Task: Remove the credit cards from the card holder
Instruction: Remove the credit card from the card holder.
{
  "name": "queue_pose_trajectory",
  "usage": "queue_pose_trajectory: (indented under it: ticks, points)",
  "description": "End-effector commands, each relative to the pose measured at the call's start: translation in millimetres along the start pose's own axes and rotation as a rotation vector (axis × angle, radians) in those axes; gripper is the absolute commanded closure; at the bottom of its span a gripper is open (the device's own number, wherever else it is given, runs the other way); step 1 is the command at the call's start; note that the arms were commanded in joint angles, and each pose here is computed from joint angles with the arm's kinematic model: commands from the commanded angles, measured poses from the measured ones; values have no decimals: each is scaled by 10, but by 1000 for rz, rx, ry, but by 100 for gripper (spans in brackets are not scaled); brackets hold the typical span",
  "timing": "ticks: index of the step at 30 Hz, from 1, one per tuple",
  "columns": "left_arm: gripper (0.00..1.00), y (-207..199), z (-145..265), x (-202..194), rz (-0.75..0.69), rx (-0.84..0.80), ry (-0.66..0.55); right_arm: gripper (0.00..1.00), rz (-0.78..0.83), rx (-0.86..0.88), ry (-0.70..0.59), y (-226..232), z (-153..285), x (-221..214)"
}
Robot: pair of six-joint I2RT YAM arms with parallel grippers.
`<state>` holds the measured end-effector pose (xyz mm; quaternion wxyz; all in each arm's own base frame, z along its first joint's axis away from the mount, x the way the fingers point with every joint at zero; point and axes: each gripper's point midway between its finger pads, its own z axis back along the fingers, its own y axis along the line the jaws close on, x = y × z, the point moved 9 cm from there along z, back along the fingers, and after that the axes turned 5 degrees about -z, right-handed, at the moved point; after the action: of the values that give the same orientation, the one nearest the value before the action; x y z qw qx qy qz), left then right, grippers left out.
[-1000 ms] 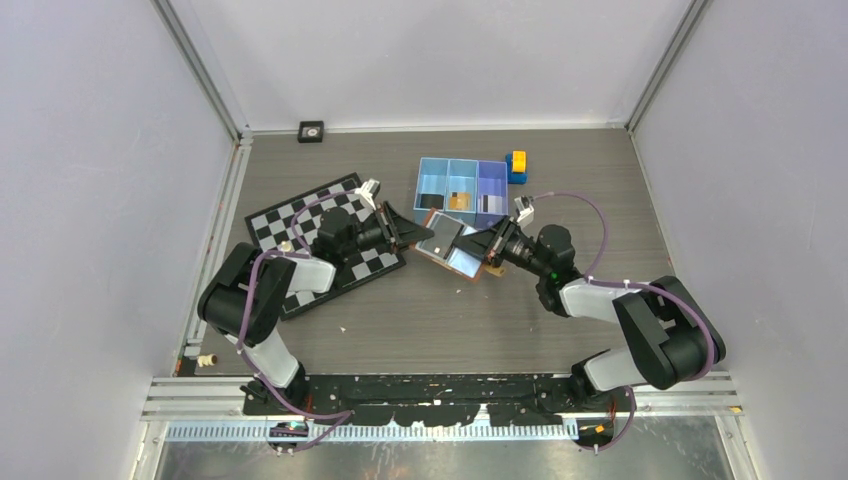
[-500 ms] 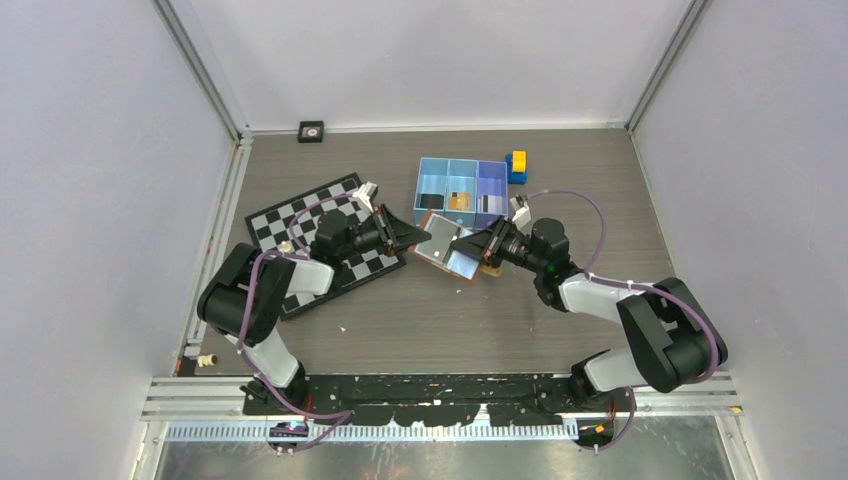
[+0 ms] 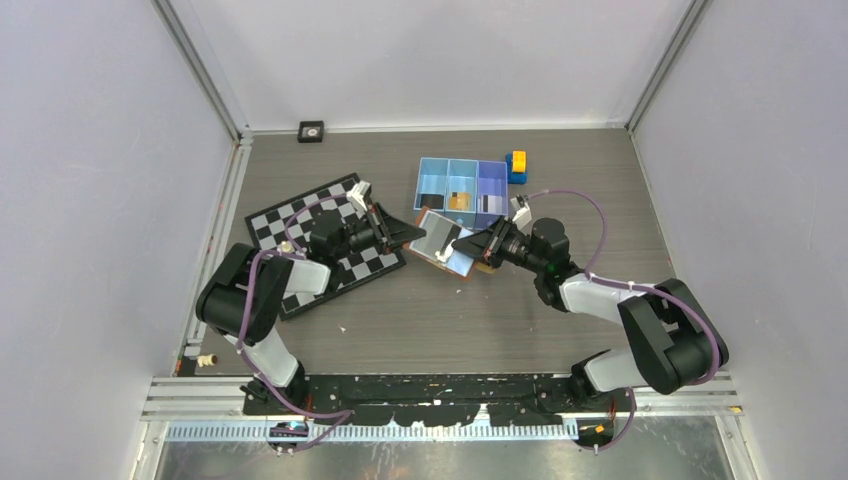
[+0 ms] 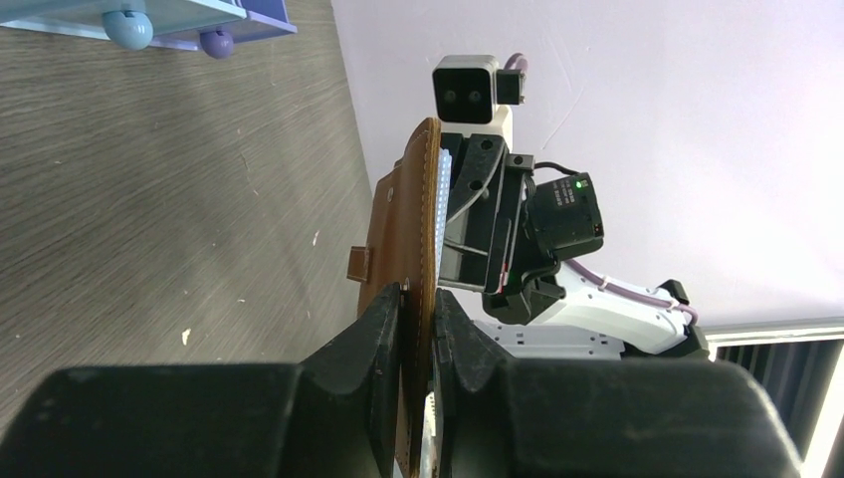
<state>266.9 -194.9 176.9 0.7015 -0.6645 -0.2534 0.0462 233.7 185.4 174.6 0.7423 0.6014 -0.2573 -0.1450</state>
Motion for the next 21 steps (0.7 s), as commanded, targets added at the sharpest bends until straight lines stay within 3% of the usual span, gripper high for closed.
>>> queue_pose_trajectory:
  ticks: [1,7,11,21]
  points:
    - [100,-252,66,68,-82,-119,-20,100,51,46,-33,157,-9,77]
    - [100,-245,68,75,-72,-122,-21,99,55,72,-25,177,-8,70]
    - [100,-239,70,69,-63,-123,-19,76,41,124,-14,204,-1,53]
    - [100,-246,54,53,-41,-161,-14,58,0,163,10,181,-47,50]
